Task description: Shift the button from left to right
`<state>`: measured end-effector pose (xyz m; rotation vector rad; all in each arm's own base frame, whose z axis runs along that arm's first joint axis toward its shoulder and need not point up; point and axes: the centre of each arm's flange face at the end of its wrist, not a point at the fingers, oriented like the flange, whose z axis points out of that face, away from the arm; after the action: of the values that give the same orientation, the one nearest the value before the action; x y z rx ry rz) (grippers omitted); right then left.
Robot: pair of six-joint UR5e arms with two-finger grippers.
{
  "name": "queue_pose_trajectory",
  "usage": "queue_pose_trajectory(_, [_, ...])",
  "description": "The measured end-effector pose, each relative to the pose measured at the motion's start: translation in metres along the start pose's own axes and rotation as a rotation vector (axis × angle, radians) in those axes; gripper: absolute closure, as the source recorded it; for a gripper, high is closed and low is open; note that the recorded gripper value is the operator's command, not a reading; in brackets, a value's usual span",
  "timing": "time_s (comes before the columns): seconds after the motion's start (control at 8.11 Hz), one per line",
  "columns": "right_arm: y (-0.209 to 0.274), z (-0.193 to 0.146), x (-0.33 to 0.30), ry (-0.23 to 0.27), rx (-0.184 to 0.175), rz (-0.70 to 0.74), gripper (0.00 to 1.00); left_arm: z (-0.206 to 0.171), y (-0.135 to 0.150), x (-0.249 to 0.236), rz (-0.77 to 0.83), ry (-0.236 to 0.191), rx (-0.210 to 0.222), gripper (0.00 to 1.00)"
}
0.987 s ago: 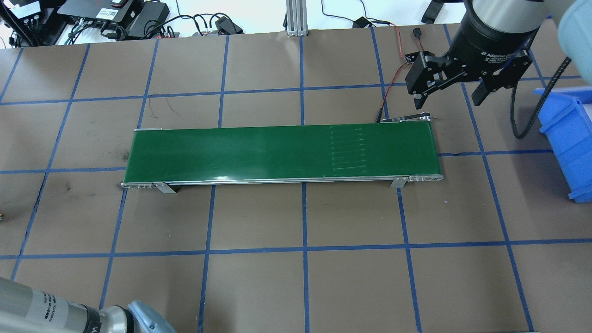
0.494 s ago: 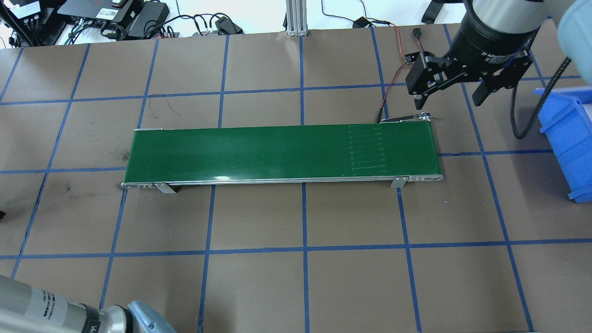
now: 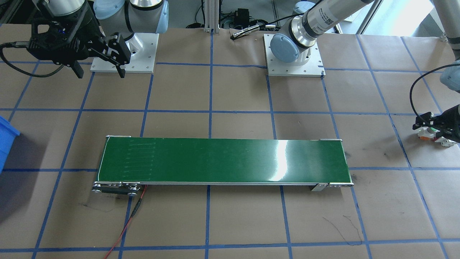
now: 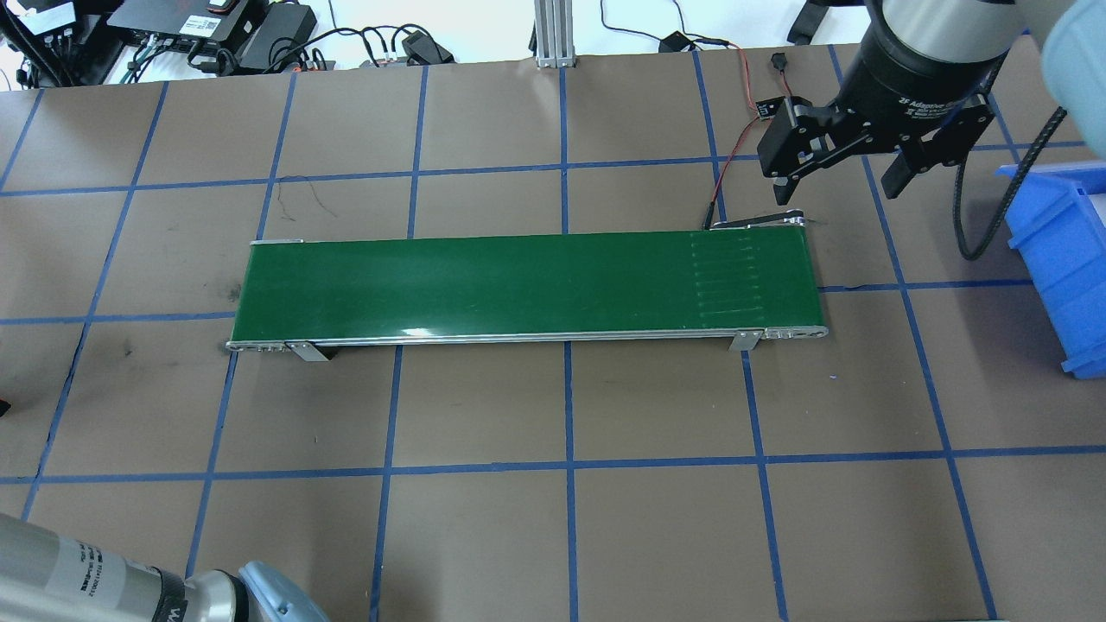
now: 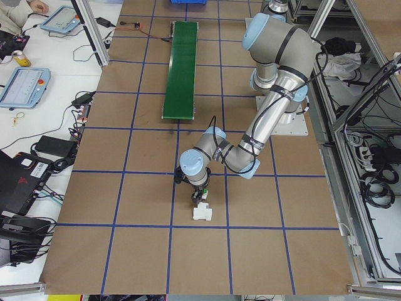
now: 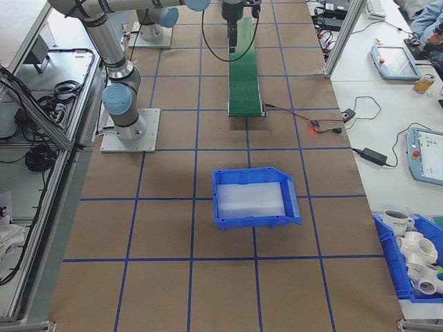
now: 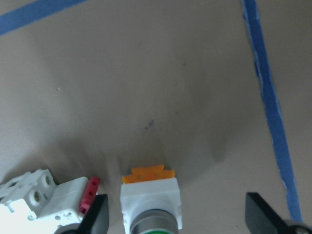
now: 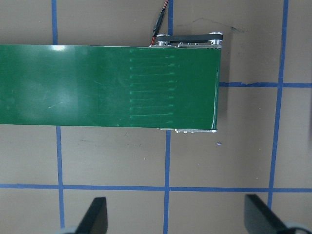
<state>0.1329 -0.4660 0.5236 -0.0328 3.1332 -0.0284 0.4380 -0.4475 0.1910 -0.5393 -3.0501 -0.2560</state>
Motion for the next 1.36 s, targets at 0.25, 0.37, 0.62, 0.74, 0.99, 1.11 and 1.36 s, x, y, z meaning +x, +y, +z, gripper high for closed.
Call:
queue_pose_trajectory(0.25, [0.000, 0.000, 0.000, -0.001, 0.000, 0.000, 0.00, 0.004, 0.000, 0.003, 0.000, 0.008, -0.004, 0.37])
queue_pose_trajectory(0.37, [0.000, 0.000, 0.000, 0.000, 0.000, 0.000, 0.00, 0.005, 0.000, 0.004, 0.000, 0.011, -0.005, 0.67])
queue_pose_trajectory(0.62, [0.000, 0.000, 0.000, 0.002, 0.000, 0.000, 0.00, 0.005, 0.000, 0.004, 0.000, 0.012, -0.003, 1.00])
queue_pose_trajectory(0.74, [0.000, 0.000, 0.000, 0.002, -0.001, 0.000, 0.00, 0.005, 0.000, 0.004, 0.005, 0.012, -0.002, 1.00])
queue_pose_trajectory(0.99, [0.000, 0.000, 0.000, 0.002, 0.000, 0.000, 0.00, 0.003, 0.001, 0.003, 0.038, 0.008, -0.003, 1.00])
queue_pose_trajectory(1.11, [0.000, 0.000, 0.000, 0.002, 0.001, 0.000, 0.00, -0.003, 0.002, 0.004, 0.047, 0.002, -0.006, 1.00])
queue_pose_trajectory(1.36, [0.000, 0.000, 0.000, 0.002, 0.001, 0.000, 0.00, -0.025, 0.004, 0.012, 0.053, 0.006, -0.009, 1.00])
